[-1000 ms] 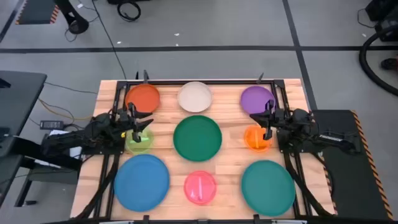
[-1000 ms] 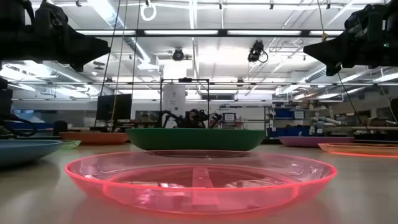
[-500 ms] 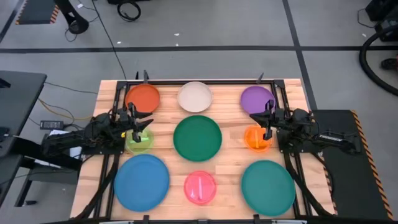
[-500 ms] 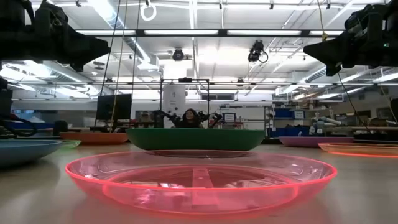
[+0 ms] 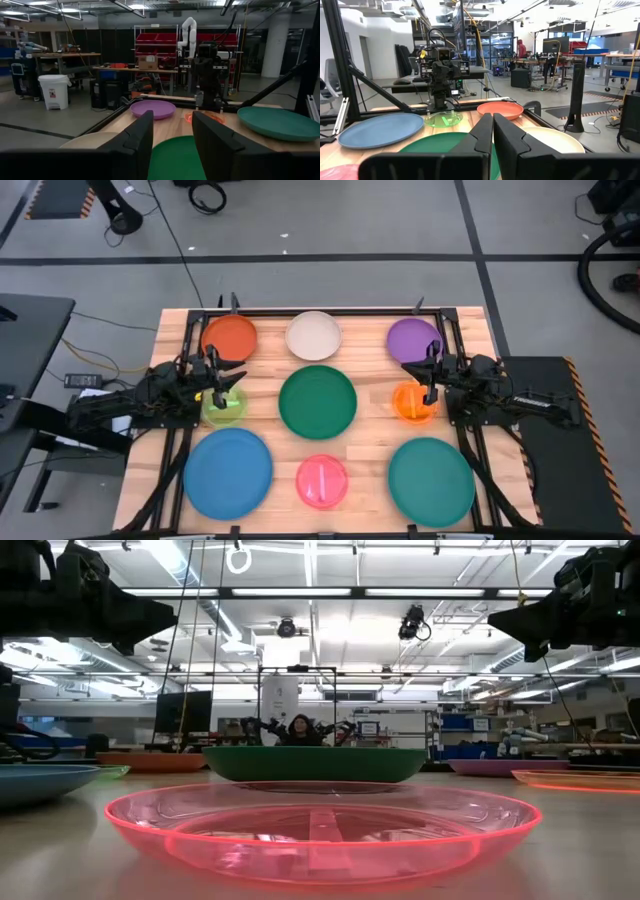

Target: Stack plastic plates

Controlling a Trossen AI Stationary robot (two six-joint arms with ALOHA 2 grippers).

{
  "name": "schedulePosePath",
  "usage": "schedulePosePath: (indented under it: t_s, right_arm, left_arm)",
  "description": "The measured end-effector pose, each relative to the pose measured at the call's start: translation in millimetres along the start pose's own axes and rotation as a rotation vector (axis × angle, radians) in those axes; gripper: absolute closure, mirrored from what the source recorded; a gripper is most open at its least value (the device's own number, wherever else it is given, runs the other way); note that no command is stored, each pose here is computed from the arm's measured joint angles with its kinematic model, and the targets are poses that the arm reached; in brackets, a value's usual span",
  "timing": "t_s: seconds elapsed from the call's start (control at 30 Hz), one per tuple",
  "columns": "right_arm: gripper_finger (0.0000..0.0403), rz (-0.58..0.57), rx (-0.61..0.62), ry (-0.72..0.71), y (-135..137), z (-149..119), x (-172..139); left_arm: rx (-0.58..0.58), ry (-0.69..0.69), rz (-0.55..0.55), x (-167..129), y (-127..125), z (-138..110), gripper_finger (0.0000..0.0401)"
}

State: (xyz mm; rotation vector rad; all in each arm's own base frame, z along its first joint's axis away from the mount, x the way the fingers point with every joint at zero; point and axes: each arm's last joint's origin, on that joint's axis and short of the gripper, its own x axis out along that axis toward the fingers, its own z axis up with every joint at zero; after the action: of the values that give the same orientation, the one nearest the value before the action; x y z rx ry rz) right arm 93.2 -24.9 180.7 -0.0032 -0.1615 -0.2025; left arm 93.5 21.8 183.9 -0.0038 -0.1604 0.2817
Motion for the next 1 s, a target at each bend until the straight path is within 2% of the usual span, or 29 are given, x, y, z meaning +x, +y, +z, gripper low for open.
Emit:
schedulePosePath:
  t_s: [0.47,0.7,0.8,0.9,1.0]
  right_arm:
    - [0.0378,0.0,0.0,0.0,0.0,0.0,0.0]
    - [0.0378,0.0,0.0,0.0,0.0,0.1,0.0]
    - [0.0378,0.0,0.0,0.0,0.0,0.0,0.0]
    - [0.0378,0.0,0.0,0.0,0.0,0.1,0.0]
    - [0.0378,0.0,0.0,0.0,0.0,0.0,0.0]
  left_arm:
    - [0.0,0.0,0.0,0.0,0.0,-0.1,0.0259]
    - [0.091,-0.196,0.058,-1.9,1.4,18.9,0.0259]
    - [0.035,-0.244,0.053,-2.9,1.4,23.5,0.0259]
    - [-0.067,-0.215,0.038,-2.2,1.2,20.4,0.0259]
    - [-0.039,-0.169,0.039,-1.0,1.1,16.2,0.0259]
